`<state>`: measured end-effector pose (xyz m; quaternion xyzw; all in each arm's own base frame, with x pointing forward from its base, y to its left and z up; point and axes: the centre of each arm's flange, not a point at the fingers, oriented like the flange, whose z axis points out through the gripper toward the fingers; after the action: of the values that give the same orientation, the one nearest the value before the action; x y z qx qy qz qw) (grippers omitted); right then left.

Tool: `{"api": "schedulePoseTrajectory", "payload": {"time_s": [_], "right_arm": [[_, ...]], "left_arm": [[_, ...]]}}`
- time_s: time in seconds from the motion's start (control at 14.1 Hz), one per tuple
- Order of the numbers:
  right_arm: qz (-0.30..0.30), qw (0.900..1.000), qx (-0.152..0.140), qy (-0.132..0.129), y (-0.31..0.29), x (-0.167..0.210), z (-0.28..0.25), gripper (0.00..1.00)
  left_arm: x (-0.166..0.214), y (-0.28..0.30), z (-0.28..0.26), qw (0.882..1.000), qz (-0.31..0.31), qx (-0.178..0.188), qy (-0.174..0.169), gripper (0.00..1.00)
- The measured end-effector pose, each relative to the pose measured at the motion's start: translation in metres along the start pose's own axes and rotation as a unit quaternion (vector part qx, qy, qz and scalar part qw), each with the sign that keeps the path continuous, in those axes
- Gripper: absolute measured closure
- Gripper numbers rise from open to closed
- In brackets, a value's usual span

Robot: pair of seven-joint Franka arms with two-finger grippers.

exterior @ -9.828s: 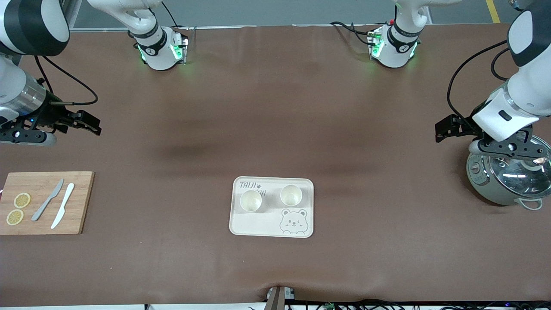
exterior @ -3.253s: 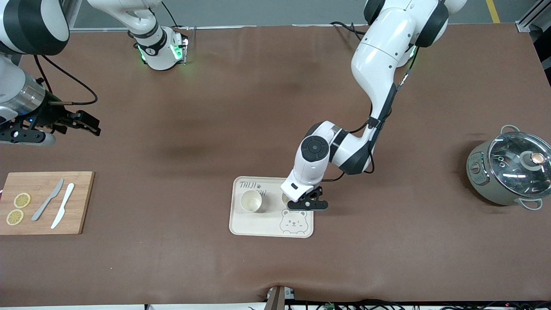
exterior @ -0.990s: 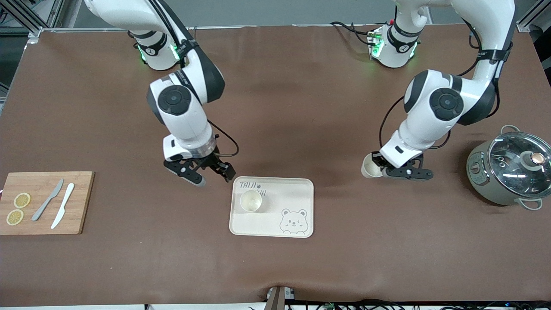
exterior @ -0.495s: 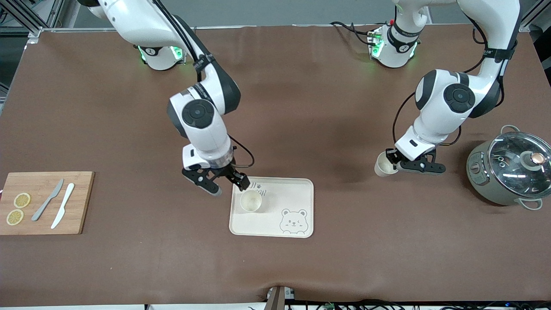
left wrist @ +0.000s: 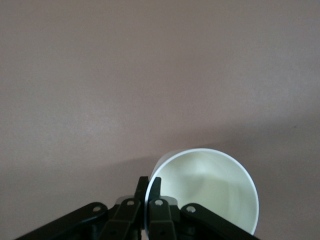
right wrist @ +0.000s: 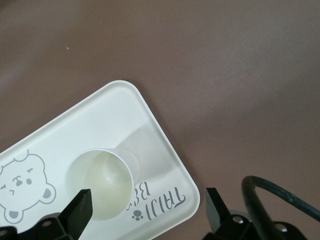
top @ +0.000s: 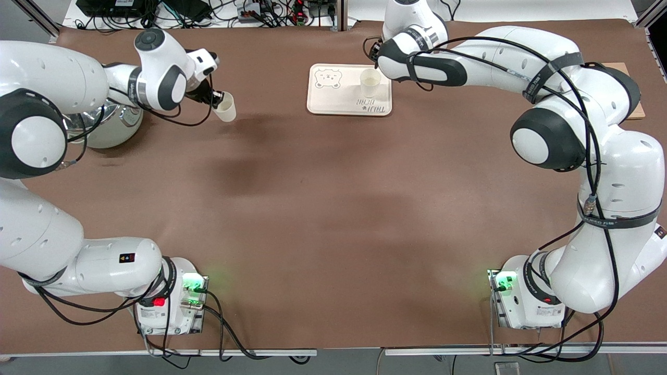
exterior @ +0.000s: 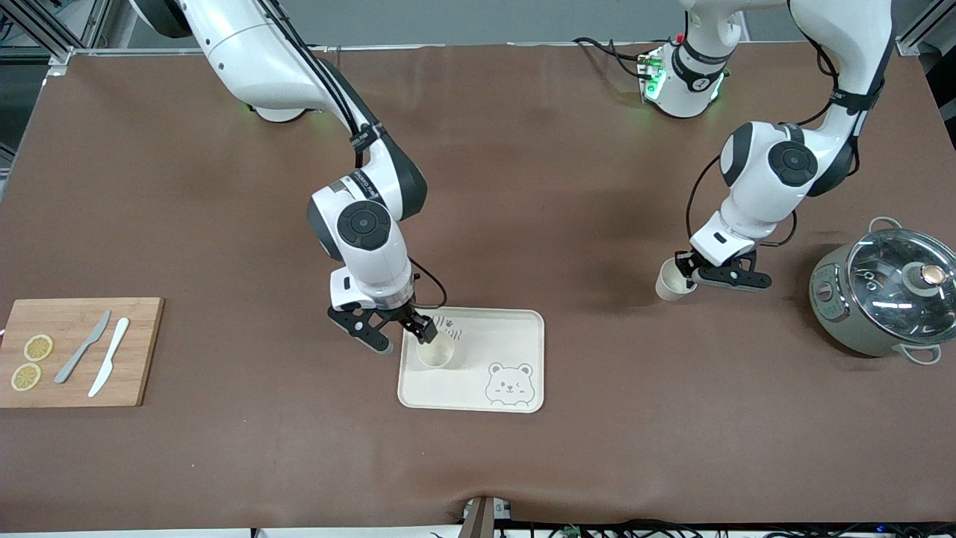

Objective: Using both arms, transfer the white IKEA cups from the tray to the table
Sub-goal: 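Move the right gripper over the second white cup on the tray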

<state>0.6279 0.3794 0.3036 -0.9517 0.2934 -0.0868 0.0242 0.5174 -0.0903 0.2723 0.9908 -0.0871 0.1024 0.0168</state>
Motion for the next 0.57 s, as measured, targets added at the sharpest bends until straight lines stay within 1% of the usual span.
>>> {"api": "schedulePoseTrajectory", "payload": {"time_s": [0.14, 0.28, 0.42, 0.57], "right_arm": [[0.003, 1.000, 0.006, 0.002, -0.001, 0.000, 0.005, 0.00], [0.014, 1.000, 0.009, 0.010, -0.002, 0.000, 0.013, 0.00], [0.022, 1.000, 0.006, 0.016, -0.001, 0.001, 0.021, 0.00], [0.026, 1.000, 0.003, 0.016, 0.001, 0.001, 0.028, 0.00]], "left_arm": [[-0.012, -0.008, 0.007, 1.000, 0.005, 0.001, -0.001, 0.96], [-0.020, -0.017, 0.011, 1.000, 0.012, 0.002, -0.005, 0.96], [-0.025, -0.028, 0.013, 1.000, 0.020, 0.004, -0.010, 0.96], [-0.031, -0.037, 0.014, 1.000, 0.026, 0.006, -0.014, 0.96]]}}
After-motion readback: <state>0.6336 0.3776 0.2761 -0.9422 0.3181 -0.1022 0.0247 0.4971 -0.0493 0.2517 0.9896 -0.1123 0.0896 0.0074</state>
